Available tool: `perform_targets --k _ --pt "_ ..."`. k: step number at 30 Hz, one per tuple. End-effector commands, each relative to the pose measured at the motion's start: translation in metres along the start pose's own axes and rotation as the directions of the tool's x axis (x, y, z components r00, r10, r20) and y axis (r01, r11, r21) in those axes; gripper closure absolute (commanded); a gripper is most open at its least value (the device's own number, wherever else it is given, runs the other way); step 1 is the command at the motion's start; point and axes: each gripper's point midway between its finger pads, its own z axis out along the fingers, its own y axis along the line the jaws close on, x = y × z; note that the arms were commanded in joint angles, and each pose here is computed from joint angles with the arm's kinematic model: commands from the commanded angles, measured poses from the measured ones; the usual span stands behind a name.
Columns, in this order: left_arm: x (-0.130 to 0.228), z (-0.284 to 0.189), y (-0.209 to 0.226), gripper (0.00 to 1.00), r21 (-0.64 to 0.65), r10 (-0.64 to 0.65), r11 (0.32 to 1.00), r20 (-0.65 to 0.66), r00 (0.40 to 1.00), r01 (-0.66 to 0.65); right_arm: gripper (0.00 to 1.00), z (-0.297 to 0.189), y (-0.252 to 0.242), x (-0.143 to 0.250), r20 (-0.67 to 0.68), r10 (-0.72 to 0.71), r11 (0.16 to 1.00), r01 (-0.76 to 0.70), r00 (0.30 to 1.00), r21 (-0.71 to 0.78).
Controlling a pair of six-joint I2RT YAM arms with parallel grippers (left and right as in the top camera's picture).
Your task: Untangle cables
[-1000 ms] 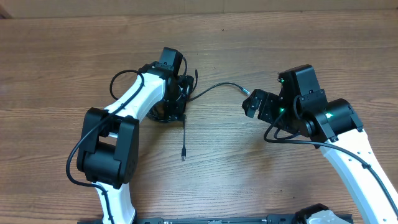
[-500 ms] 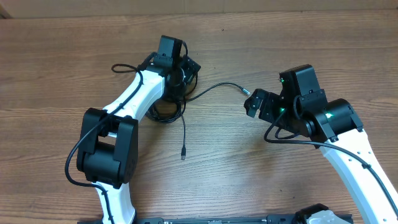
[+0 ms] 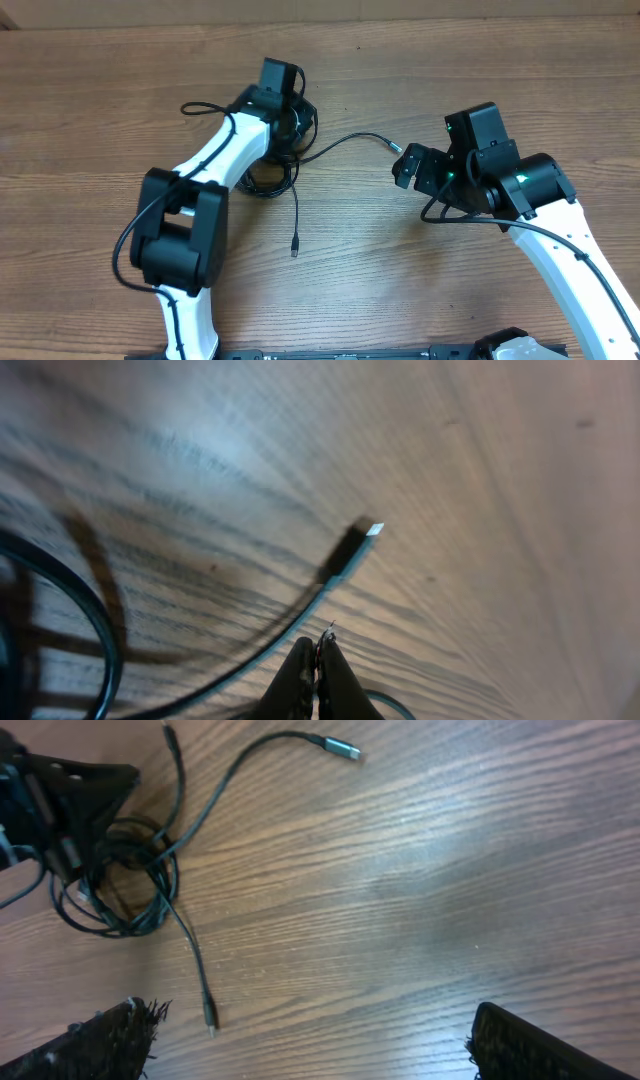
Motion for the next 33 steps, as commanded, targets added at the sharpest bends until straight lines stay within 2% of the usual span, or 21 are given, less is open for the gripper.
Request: perform_targets --k 1,6,13,18,22,25,28,30,31,32,33 --pt "0.015 0.026 0.012 0.96 -0.050 -0.051 0.998 -0.037 0.998 0.049 0.00 -0.003 -0.001 -0.004 0.011 -0.006 1.000 0.006 1.000 0.015" --pt "0.025 0.032 0.021 0.96 -0.076 -0.054 0.996 -0.080 0.995 0.048 0.00 -0.003 -0.003 -0.002 0.000 -0.005 1.000 0.005 1.000 0.023" --pt "0.029 0.026 0.056 0.96 -0.224 -0.057 0.974 -0.074 0.996 0.039 0.00 -0.003 -0.003 -0.002 0.000 -0.005 1.000 0.005 1.000 0.023" --pt "0.051 0.024 0.049 0.96 -0.160 0.081 0.980 -0.224 0.971 -0.118 0.00 -0.003 -0.003 -0.002 0.000 -0.004 1.000 0.004 1.000 0.023" --pt "0.078 0.016 0.054 0.96 -0.083 0.230 0.956 -0.383 0.895 -0.281 0.00 -0.003 -0.003 -0.002 0.000 -0.004 1.000 0.004 1.000 0.023" --pt "0.087 0.005 0.079 0.96 -0.126 0.279 0.919 -0.463 0.841 -0.374 0.00 -0.003 -0.004 -0.001 -0.003 -0.004 1.000 0.004 1.000 0.025" --pt "0.080 -0.010 0.119 0.96 -0.301 0.252 0.853 -0.478 0.841 -0.427 0.00 -0.003 -0.005 0.001 -0.009 -0.003 1.000 0.003 1.000 0.030" --pt "0.071 -0.022 0.143 0.96 -0.417 0.237 0.790 -0.469 0.851 -0.450 0.00 -0.003 -0.005 0.001 -0.013 -0.002 0.999 0.003 1.000 0.033" --pt "0.064 -0.031 0.157 0.96 -0.491 0.235 0.735 -0.461 0.855 -0.467 0.00 -0.003 -0.006 0.002 -0.015 -0.002 0.999 0.003 1.000 0.035" --pt "0.061 -0.036 0.164 0.96 -0.520 0.242 0.706 -0.462 0.853 -0.482 0.00 -0.003 -0.006 0.002 -0.016 -0.002 0.999 0.003 1.000 0.035" --pt "0.059 -0.040 0.167 0.96 -0.507 0.287 0.671 -0.496 0.819 -0.542 0.00 -0.003 -0.006 0.002 -0.014 -0.002 0.999 0.002 1.000 0.034"
